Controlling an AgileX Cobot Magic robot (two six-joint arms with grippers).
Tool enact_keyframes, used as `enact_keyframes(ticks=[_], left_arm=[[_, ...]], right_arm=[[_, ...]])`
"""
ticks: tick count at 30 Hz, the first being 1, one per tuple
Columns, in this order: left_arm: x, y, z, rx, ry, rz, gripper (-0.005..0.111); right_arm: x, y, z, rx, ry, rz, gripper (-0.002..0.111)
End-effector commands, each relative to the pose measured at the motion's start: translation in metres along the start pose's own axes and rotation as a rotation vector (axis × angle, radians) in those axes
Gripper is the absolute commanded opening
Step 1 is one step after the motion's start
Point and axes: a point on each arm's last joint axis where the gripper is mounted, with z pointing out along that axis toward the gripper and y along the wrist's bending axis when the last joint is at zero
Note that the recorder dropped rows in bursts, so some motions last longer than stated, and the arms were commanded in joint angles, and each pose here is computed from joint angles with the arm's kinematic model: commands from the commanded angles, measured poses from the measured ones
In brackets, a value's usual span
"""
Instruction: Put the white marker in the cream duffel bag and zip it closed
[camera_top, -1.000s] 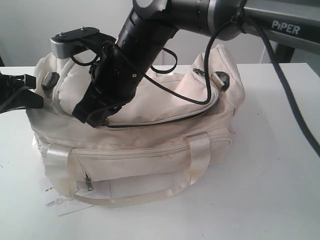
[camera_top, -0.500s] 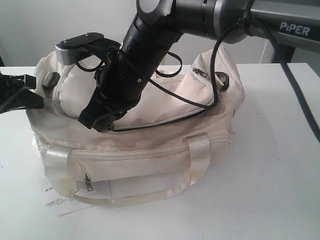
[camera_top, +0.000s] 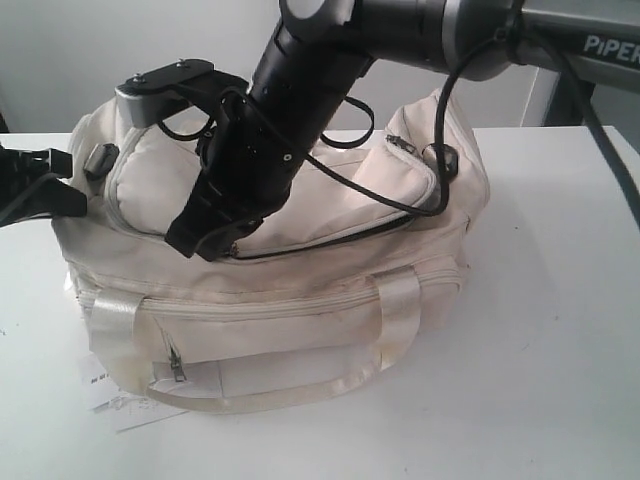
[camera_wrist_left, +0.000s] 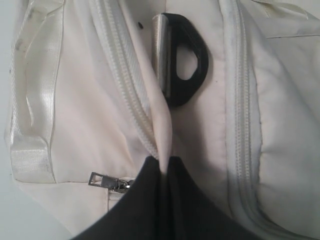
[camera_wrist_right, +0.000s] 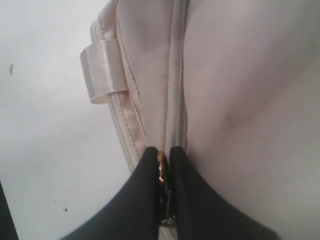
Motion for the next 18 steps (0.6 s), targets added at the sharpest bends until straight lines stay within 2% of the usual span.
enact_keyframes(ticks=[1,7,11,18], left_arm=[[-0.008,0.01,-0.003,-0.087,-0.076,0.013,0.0],[-0.008,0.01,-0.003,-0.087,-0.076,0.013,0.0],[-0.008,0.01,-0.003,-0.088,-0.078,0.003,0.0],[-0.008,0.01,-0.003,-0.087,-0.078,-0.003,0.0]], right_arm=[[0.014,0.005,-0.004,-0.024,0.107,-0.001,0.0],[0.014,0.007,-0.011,-0.011,0.097,-0.01,0.0],[0.017,0.003,-0.019,0.058,0.118,-0.027,0.0],[0.017,0.004,-0.021,0.062,0.116,-0.027,0.0]])
